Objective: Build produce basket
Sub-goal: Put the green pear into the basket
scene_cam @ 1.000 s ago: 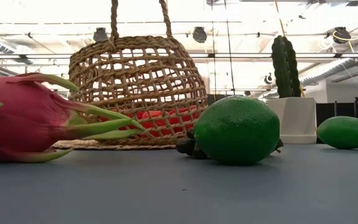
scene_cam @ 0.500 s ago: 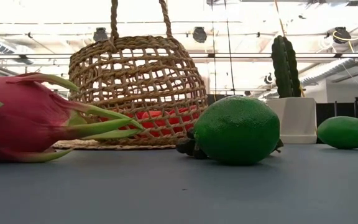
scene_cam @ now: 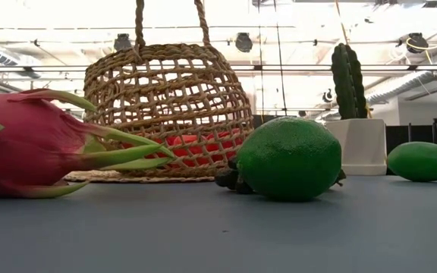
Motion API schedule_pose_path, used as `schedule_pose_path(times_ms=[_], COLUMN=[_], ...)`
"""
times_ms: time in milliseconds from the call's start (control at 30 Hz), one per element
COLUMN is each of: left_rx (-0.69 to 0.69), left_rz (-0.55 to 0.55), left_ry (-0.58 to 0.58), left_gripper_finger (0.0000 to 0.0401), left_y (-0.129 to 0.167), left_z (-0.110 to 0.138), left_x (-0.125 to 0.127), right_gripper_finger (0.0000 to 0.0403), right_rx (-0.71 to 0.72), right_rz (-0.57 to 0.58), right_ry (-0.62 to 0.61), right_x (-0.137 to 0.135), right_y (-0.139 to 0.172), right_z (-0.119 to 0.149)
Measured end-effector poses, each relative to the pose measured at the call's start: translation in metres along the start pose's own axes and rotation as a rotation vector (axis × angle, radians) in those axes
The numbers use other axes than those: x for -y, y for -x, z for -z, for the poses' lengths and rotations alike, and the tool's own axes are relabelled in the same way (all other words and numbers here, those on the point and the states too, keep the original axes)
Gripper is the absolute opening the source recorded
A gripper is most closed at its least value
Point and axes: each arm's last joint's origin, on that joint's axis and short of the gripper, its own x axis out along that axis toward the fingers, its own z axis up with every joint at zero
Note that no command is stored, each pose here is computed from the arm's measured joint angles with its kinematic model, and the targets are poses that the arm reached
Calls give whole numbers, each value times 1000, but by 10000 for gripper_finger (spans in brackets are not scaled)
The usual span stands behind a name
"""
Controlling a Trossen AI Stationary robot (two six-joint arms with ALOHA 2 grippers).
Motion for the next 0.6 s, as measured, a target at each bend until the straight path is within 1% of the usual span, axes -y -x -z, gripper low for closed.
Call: schedule_pose_path(times_ms=[267, 500, 600], left_rx=[-2, -3, -3], left_rz=[0, 1, 1], left_ry=[-10, -22, -22], left_gripper_finger=[225, 210, 210], left_y=[0, 0, 0], left_z=[0, 0, 0], left_x=[0, 0, 0], right_gripper_finger=[2, 2, 3], right_rx=[2, 3, 4], right_rz=[0, 1, 1], right_ry=[-1, 0, 20], right_x=[0, 0, 0], right_y=[0, 0, 0], right_z=[0, 0, 0])
